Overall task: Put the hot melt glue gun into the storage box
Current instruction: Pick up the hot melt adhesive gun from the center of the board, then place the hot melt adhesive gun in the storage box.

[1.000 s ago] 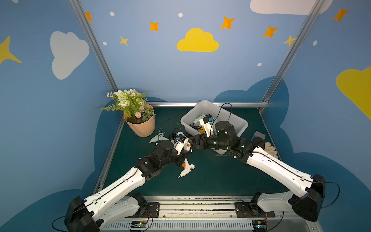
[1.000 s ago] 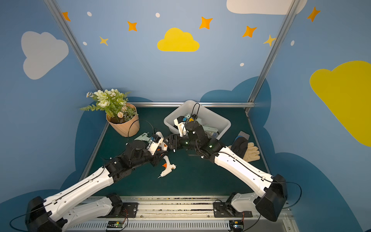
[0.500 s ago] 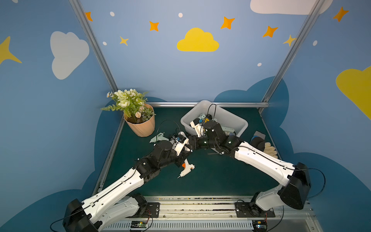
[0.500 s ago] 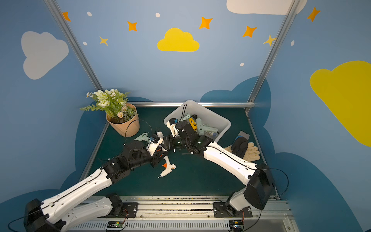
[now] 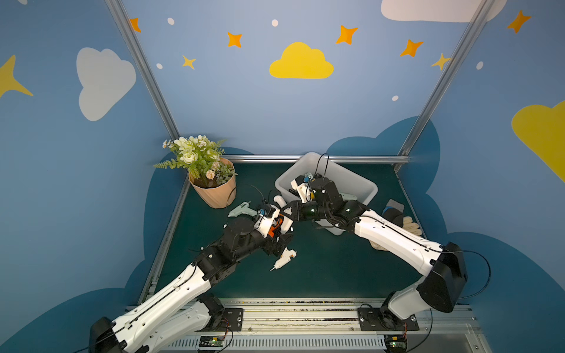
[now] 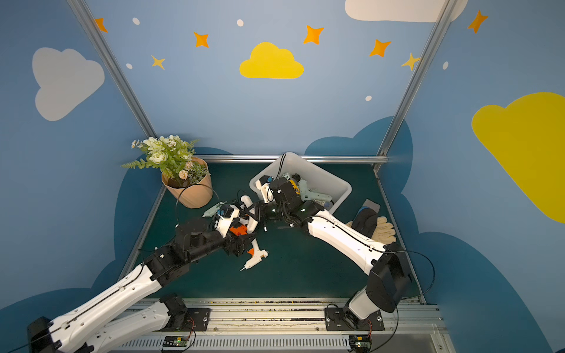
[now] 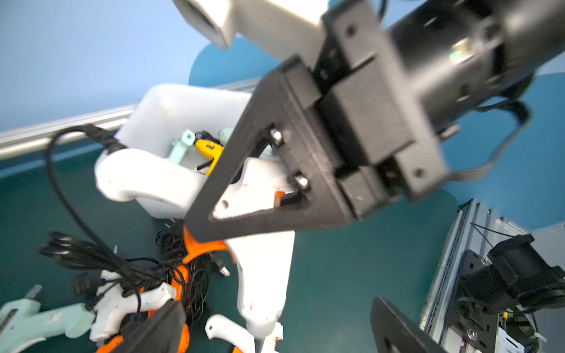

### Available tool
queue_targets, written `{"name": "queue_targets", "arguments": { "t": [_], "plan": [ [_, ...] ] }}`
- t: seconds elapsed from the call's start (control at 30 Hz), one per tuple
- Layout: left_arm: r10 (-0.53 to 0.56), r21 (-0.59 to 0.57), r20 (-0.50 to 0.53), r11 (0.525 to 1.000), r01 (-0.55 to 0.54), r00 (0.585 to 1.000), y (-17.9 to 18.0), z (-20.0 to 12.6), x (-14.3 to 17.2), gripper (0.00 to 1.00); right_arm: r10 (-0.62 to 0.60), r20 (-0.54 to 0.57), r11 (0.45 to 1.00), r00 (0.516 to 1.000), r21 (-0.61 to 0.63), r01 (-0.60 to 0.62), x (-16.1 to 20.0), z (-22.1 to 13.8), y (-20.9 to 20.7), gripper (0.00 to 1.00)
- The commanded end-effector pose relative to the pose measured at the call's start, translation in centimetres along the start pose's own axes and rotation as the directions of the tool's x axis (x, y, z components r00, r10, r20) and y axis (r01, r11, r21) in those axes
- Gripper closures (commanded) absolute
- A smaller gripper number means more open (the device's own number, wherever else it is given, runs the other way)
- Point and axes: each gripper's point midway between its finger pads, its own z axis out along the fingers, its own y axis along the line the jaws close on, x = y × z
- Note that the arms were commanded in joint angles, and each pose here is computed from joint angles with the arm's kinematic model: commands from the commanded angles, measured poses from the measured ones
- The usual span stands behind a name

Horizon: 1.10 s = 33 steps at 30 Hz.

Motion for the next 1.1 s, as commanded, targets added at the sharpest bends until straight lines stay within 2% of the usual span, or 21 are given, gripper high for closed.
{"name": "queue_targets", "arguments": {
  "t": [0.0,0.13,0.23,0.37,0.5,0.73,0.97,1.07],
  "plan": [
    [-0.034,0.004,0.105,0.999,0.034,0.994,-0.2,-1.5,-1.9,0.0,-0.068,0.119,0.997,0.991,-0.031,0.072,-4.5,-3.6,1.6,1.0],
    [-0.045,0.009,0.174,0.999,0.044,0.984,-0.2,-3.2,-2.4,0.0,-0.077,0.214,0.997,0.974,-0.015,0.082,-8.6,-6.3,0.6,1.0],
    [-0.053,-0.036,0.187,0.998,0.061,0.981,0.6,-3.8,-2.1,0.0,-0.057,0.283,0.997,0.957,-0.032,0.068,-11.7,-8.2,-0.3,1.0],
    [-0.07,-0.099,0.161,0.991,0.087,0.984,1.8,-4.0,-1.0,0.0,-0.017,0.366,0.998,0.93,-0.043,0.035,-15.3,-10.5,-2.2,1.0],
    [-0.116,-0.175,0.109,0.975,0.134,0.987,3.2,-3.4,0.8,0.0,0.027,0.402,1.0,0.915,-0.025,-0.018,-17.4,-11.1,-5.4,1.0],
    [-0.224,-0.291,-0.015,0.933,0.21,0.974,5.2,-2.4,5.0,0.0,0.151,0.323,0.988,0.934,-0.056,-0.141,-18.3,-7.7,-11.6,1.0],
    [-0.304,-0.316,-0.023,0.906,0.281,0.952,5.7,-1.9,6.9,0.0,0.216,0.158,0.971,0.963,-0.136,-0.196,-18.0,-1.8,-14.7,1.0],
    [-0.313,-0.326,-0.016,0.9,0.291,0.95,5.9,-2.0,7.1,0.0,0.243,0.104,0.965,0.964,-0.125,-0.23,-17.9,0.3,-16.4,1.0]
  ]
}}
